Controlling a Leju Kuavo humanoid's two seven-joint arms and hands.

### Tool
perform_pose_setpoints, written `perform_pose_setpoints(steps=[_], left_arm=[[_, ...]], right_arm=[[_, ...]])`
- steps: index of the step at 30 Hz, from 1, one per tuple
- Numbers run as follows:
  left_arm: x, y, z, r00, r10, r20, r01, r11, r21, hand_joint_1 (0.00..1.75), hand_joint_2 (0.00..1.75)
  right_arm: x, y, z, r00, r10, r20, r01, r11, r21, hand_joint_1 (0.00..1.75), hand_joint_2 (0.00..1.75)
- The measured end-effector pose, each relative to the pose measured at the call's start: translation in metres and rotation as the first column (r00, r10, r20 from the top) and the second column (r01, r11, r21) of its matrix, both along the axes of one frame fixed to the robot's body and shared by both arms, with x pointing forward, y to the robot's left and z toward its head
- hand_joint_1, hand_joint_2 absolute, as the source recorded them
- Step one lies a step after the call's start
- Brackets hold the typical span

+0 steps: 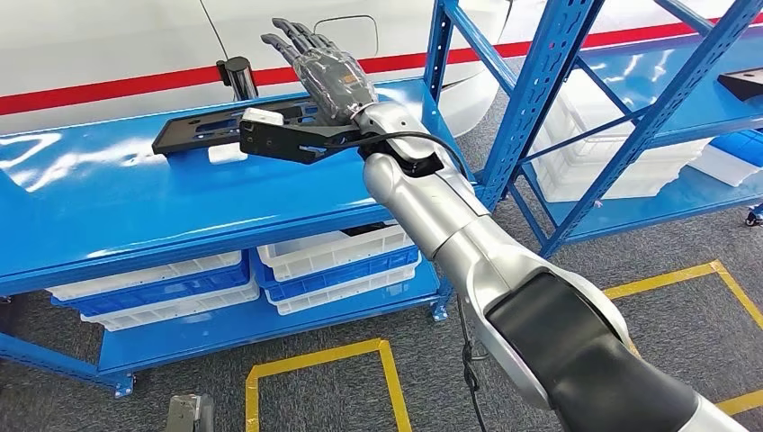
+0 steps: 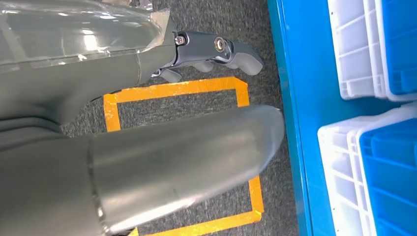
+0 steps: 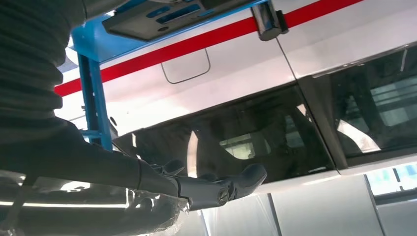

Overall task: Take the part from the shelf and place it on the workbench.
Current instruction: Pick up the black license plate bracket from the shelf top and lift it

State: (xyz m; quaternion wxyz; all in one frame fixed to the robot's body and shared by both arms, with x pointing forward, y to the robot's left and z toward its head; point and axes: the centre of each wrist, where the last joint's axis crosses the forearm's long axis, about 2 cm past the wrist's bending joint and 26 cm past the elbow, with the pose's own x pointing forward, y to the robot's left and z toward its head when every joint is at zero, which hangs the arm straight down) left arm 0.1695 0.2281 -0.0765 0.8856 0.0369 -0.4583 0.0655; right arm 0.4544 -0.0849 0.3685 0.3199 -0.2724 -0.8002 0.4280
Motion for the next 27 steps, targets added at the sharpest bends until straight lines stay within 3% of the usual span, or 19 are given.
perform_pose_setpoints(steps=[17, 27], left_arm=[[0.001, -0.007, 0.001, 0.999, -0.033, -0.003, 0.033, 0.999, -0.003, 0.0, 0.0], [0.005, -0.012, 0.004, 0.999, -0.051, 0.004, 0.051, 0.999, -0.004, 0.0, 0.0]], right_arm=[[0.004, -0.016, -0.015, 0.997, -0.074, -0.039, 0.073, 0.997, -0.016, 0.0, 1.75], [0.006, -0.03, -0.011, 0.994, -0.108, -0.013, 0.108, 0.994, -0.013, 0.0, 1.75]])
